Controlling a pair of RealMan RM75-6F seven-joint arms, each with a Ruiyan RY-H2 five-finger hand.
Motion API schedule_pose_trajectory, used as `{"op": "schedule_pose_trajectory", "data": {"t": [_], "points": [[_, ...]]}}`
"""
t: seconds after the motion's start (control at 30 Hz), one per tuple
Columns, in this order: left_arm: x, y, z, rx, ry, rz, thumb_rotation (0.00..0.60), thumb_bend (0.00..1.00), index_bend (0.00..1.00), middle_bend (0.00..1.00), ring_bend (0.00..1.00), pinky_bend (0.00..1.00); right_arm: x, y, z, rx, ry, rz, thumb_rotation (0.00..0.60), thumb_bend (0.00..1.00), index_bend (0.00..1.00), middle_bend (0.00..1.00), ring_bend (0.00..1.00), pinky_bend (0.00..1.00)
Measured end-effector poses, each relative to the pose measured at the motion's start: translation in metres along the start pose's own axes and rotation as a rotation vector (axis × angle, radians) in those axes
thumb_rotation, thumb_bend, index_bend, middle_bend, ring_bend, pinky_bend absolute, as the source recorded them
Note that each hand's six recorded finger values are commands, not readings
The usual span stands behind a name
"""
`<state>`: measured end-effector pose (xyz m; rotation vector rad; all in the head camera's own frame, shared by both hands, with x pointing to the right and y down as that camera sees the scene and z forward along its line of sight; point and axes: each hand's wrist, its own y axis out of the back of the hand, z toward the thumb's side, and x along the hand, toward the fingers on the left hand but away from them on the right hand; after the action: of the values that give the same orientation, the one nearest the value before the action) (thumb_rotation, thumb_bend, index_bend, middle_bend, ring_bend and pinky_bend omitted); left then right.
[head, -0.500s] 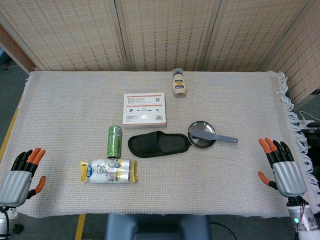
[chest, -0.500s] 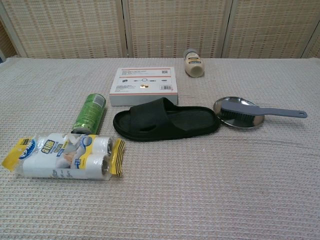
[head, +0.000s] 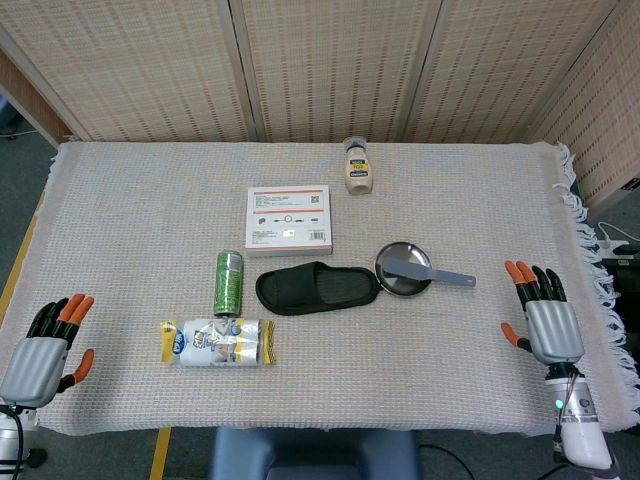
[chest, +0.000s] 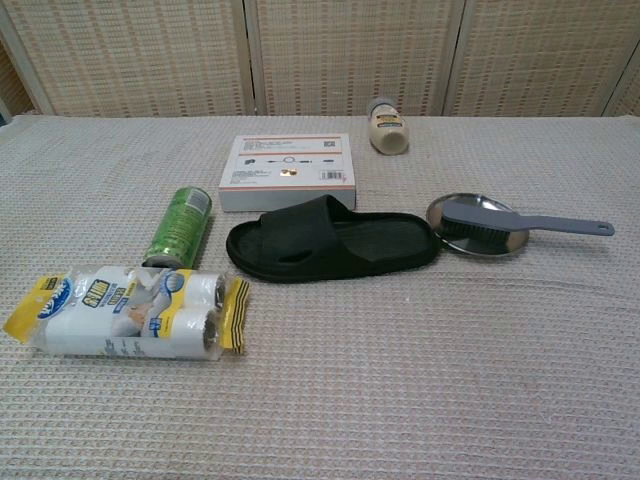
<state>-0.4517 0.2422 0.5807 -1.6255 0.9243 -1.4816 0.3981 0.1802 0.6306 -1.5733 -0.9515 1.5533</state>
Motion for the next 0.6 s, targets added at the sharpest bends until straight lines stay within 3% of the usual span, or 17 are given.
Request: {"op": "schedule_pose_trajectory", "data": {"t": [0.23,0.43,0.6], "points": [[0.002,-0.003,-0.003,-0.021,0.007,-0.024,0.6,0.46,0.0,0.0,0.0,0.08,-0.05,-0.011,0.03,0.018,0.013,0.046,0.6,0.16,0.17,0.14,0.0,0.02],[0.003,-0.002,-0.006,-0.037,0.013,-0.034,0.6,0.46,0.0,0.0,0.0,0.08,-0.108,-0.036,0.074,-0.002,-0.006,0.124,0.6,0.16,0.22,0.18,0.02,0.04],[0.003,0.0,-0.006,-0.047,0.012,-0.038,0.6,0.46,0.0,0.0,0.0,0.08,-0.135,-0.055,0.107,-0.012,-0.004,0.165,0.6,0.16,0.24,0.2,0.04,0.04]]}}
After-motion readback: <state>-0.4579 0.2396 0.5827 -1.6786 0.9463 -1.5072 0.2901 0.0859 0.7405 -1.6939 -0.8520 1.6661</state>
